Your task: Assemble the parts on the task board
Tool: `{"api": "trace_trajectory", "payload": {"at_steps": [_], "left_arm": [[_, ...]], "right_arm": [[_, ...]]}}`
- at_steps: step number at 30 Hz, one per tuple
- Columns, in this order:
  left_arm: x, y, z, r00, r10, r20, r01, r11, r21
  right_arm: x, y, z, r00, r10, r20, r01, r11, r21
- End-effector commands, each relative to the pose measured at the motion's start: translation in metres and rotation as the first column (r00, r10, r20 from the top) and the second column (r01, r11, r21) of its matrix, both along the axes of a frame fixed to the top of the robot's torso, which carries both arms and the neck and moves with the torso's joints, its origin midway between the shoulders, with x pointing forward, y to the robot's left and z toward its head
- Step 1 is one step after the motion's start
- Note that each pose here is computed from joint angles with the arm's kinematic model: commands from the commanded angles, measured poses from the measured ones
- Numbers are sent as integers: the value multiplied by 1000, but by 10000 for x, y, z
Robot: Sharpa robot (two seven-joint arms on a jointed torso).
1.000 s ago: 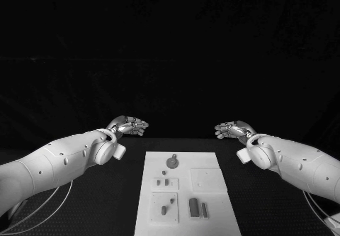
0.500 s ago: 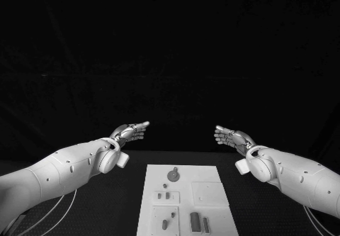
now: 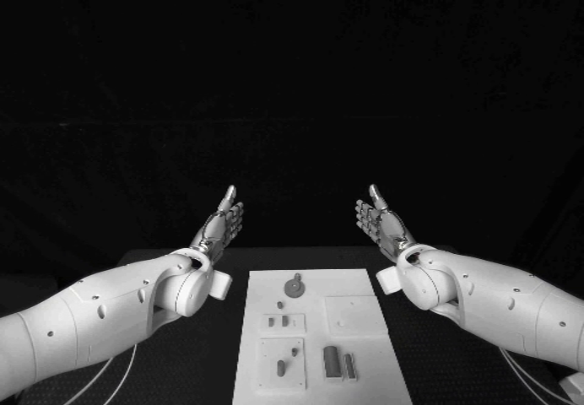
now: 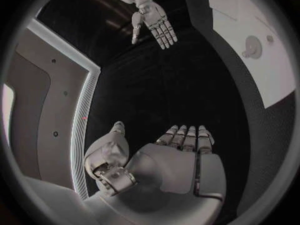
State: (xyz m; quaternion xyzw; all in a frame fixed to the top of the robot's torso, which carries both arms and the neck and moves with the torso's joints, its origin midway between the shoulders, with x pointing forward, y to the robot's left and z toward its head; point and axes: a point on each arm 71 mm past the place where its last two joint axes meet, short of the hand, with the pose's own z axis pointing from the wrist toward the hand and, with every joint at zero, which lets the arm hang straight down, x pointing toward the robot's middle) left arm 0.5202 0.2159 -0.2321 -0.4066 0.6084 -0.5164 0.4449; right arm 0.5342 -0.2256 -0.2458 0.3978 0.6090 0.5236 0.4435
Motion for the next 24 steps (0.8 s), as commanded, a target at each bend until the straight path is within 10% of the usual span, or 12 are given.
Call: {"api": "trace_trajectory", "payload": {"at_steps": [1, 11, 24], "left_arm": [[-176, -48, 51, 983, 175, 57, -170, 982, -78], [-548, -221, 75, 968, 250, 35, -243, 960, -141], [-584, -235, 79, 966, 257, 32, -250, 957, -145]], "right_arm": [[-147, 36, 72, 986, -162, 50, 159, 985, 62], [-596, 277, 181, 967, -252, 27, 247, 960, 133], [-724, 332, 216, 962, -274, 17, 269, 952, 144]]}}
